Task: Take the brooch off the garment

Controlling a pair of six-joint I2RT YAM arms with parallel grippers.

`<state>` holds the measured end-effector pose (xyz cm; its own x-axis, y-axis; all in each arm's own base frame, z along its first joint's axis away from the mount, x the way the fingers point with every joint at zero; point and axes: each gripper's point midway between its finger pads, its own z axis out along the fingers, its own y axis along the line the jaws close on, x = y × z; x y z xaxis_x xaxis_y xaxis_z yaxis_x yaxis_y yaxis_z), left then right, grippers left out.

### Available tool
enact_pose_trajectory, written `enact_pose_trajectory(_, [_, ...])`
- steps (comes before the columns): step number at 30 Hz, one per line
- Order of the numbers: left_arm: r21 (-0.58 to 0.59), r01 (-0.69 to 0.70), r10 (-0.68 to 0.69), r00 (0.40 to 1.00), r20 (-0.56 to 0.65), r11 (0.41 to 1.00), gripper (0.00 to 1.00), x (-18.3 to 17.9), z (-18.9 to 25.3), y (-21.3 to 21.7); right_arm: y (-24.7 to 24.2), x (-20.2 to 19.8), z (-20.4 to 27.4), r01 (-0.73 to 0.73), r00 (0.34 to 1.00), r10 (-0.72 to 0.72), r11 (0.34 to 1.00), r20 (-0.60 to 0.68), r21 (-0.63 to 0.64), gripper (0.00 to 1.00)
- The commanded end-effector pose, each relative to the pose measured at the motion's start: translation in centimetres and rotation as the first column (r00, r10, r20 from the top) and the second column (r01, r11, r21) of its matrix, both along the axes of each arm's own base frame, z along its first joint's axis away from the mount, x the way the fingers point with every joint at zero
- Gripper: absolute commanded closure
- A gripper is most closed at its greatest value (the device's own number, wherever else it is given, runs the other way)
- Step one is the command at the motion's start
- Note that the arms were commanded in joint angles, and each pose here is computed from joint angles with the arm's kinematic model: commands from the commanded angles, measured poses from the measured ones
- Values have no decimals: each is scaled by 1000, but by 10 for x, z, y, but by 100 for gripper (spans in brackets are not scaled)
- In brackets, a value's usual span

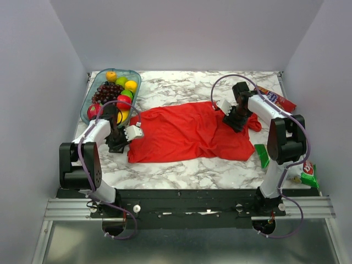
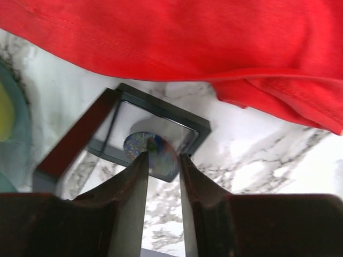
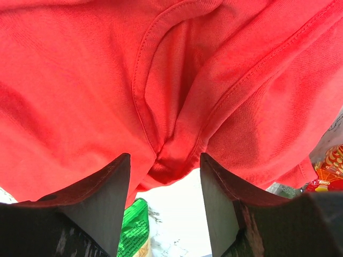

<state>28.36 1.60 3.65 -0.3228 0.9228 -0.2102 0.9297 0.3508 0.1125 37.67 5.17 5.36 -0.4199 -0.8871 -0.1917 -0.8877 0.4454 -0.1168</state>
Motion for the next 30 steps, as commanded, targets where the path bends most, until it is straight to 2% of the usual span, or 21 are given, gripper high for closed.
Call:
enact_pose_trajectory(1, [-48, -9, 7, 1000, -30, 999, 60, -20, 7, -10, 8, 4, 8, -4, 1000, 4, 1000, 10, 25, 37])
enact_pose_trajectory(3, [-60, -22, 20, 1000, -23, 998, 30, -20, 13, -12, 8, 5, 9, -1, 1000, 1, 1000, 10, 25, 36])
enact_pose_trajectory(4, [-62, -24, 23, 999, -24, 998, 2, -21, 15, -12, 8, 6, 9, -1, 1000, 1, 1000, 13, 26, 36])
enact_pose_trajectory(8, [-76, -27, 28, 1000, 10, 997, 1, -23, 32, -15, 10, 7, 11, 0, 1000, -1, 999, 19, 33, 35])
enact_pose_trajectory(11, [-143, 13, -11, 1000, 12, 990, 1, -33, 52, -28, 14, 10, 20, 9, 999, -11, 998, 34, 56, 27])
enact_pose_trajectory(12, [-199, 30, -33, 999, -10, 980, 1, -42, 65, -38, 16, 11, 27, 10, 999, -14, 997, 49, 72, 24])
enact_pose_trajectory(15, [-293, 67, -74, 997, -11, 954, 1, -49, 93, -57, 31, 7, 51, 1, 999, -10, 988, 53, 157, 23])
enact_pose_trajectory(16, [-364, 74, -79, 997, 2, 928, 1, -48, 103, -70, 36, 6, 67, 2, 997, -17, 981, 74, 193, 23])
enact_pose_trajectory(18, [-440, 34, -19, 999, 39, 898, 1, -34, 125, -86, 50, 5, 93, -15, 994, -16, 960, 107, 281, 22])
enact_pose_trajectory(19, [-495, 16, 14, 998, 57, 869, 1, -26, 136, -95, 55, 6, 111, 19, 989, -66, 946, 135, 323, 22])
enact_pose_trajectory(21, [-567, -109, 155, 987, 33, 817, 1, -11, 153, -110, 64, 21, 138, 59, 971, -144, 918, 192, 393, 22])
enact_pose_trajectory(22, [-604, -125, 230, 968, 100, 787, 1, 16, 165, -114, 69, 30, 160, 127, 949, -240, 884, 206, 450, 22])
enact_pose_trajectory(23, [-612, -178, 311, 943, 116, 770, 1, 31, 170, -111, 67, 51, 179, 169, 903, -333, 856, 271, 489, 22])
enact_pose_trajectory(24, [-645, -180, 372, 912, 174, 742, 1, 53, 181, -111, 65, 61, 192, 228, 863, -418, 823, 283, 521, 21])
enact_pose_trajectory(25, [-676, -275, 475, 871, 125, 683, 1, 61, 185, -109, 65, 72, 217, 294, 802, -529, 754, 279, 587, 21])
enact_pose_trajectory(27, [-698, -325, 580, 799, 159, 638, 1, 85, 194, -99, 55, 85, 239, 325, 724, -608, 718, 326, 615, 20])
enact_pose_trajectory(28, [-712, -368, 629, 766, 132, 598, 1, 91, 196, -97, 53, 89, 251, 329, 691, -638, 696, 339, 638, 20])
enact_pose_trajectory(30, [-718, -409, 689, 712, 135, 563, 1, 105, 200, -87, 46, 96, 273, 317, 632, -671, 680, 388, 661, 18])
